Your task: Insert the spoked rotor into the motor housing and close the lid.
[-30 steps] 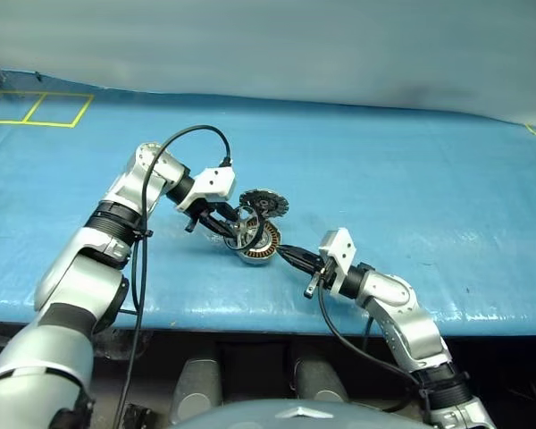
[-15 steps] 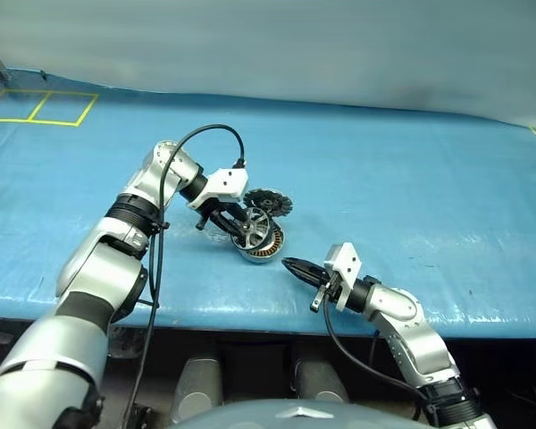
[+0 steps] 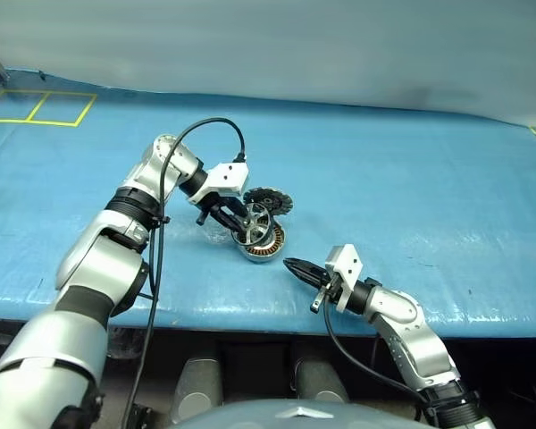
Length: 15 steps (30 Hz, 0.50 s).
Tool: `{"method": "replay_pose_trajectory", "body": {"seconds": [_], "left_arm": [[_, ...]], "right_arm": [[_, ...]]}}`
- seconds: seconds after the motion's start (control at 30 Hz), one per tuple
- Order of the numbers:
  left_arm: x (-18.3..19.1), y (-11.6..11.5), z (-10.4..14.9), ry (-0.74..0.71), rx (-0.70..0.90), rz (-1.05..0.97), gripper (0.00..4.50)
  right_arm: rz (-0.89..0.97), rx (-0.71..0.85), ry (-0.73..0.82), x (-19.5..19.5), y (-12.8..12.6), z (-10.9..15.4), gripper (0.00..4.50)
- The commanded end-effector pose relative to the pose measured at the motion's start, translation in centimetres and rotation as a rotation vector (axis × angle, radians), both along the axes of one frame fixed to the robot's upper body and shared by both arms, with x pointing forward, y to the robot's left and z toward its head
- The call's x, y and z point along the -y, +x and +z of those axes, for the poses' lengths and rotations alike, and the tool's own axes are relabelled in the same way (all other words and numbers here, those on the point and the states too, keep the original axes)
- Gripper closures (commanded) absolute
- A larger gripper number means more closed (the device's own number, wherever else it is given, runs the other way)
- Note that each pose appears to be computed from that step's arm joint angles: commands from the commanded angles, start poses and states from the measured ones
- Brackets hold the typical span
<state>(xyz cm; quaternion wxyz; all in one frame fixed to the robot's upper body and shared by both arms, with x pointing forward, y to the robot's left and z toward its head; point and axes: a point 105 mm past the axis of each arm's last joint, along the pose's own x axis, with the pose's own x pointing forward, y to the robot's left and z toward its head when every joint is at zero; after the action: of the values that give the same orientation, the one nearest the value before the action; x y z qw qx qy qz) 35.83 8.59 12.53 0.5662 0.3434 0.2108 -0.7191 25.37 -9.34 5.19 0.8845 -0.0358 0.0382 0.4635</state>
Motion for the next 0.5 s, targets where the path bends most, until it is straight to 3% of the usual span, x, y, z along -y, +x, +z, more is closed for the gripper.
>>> {"method": "replay_pose_trajectory", "body": {"seconds": [0.03,0.5], "left_arm": [[0.5,0.21,1.68,-0.022,0.043,-0.025,3.23],[1.42,0.33,1.56,-0.024,0.059,-0.055,3.23]], "right_arm": [[-0.003,0.048,0.008,0.08,0.28,0.98,4.5],[-0.01,0.045,0.007,0.16,-0.01,0.82,4.5]]}}
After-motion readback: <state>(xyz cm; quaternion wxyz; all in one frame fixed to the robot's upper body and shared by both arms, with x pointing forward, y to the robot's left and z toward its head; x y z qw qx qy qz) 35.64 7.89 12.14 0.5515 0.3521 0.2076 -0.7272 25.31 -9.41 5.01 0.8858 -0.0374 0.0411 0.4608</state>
